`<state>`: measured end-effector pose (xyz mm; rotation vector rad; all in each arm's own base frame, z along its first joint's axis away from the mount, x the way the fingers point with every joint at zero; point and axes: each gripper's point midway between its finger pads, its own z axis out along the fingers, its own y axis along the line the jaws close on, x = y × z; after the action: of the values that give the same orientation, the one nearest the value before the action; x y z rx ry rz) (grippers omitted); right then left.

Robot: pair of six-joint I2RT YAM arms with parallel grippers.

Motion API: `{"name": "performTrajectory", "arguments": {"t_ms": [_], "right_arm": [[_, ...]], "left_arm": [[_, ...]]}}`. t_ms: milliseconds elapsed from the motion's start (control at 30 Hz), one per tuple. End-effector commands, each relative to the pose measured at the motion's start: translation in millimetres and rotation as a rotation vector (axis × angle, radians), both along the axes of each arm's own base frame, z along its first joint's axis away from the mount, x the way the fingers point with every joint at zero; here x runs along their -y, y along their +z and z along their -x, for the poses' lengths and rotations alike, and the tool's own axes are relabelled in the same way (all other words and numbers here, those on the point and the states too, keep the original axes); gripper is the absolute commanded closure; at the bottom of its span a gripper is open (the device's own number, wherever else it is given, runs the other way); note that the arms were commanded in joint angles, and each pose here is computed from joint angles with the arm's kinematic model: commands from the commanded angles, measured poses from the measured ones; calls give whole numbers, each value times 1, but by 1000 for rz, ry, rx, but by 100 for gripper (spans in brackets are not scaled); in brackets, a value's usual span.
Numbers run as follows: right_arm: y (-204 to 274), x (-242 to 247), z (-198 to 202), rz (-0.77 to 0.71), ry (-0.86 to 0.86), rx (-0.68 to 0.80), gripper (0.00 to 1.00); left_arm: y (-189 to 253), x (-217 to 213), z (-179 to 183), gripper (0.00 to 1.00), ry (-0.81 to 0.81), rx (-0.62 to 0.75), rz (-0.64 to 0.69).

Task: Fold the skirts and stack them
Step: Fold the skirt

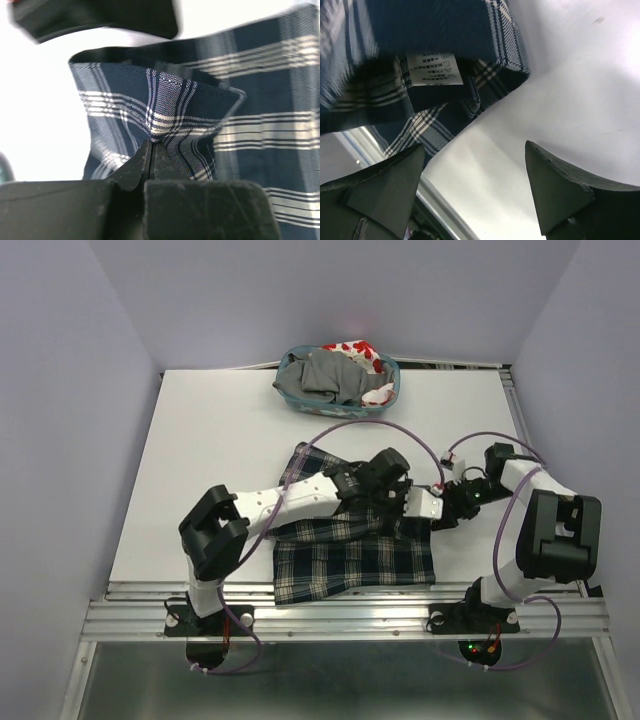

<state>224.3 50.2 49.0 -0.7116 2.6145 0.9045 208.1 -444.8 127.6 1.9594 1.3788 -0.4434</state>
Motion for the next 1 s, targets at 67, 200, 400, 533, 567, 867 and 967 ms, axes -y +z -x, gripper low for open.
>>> {"name": "performTrajectory", "arguments": {"t_ms": [67,200,400,533,567,867,967], "right_arm": [[20,-5,-35,-33,-32,179,11],[38,-16,-39,-105,-12,274,3],[41,-17,-52,-98,0,427,0],[35,-13,-66,-90,-13,444,0],[35,-13,-68,-94,-17,441,0],[14,-15,-97,-163,-150,316,19],[6,-14,-101,-170,-184,270,39]], "left_arm": [[87,0,-48,100,130,61,220],[97,-4,-83,100,221,68,271],[123,-2,-123,100,279,113,346],[136,5,-128,100,260,137,368],[140,7,-130,100,258,140,368],[125,3,-126,100,265,97,303],[124,1,-115,100,257,70,298]]}}
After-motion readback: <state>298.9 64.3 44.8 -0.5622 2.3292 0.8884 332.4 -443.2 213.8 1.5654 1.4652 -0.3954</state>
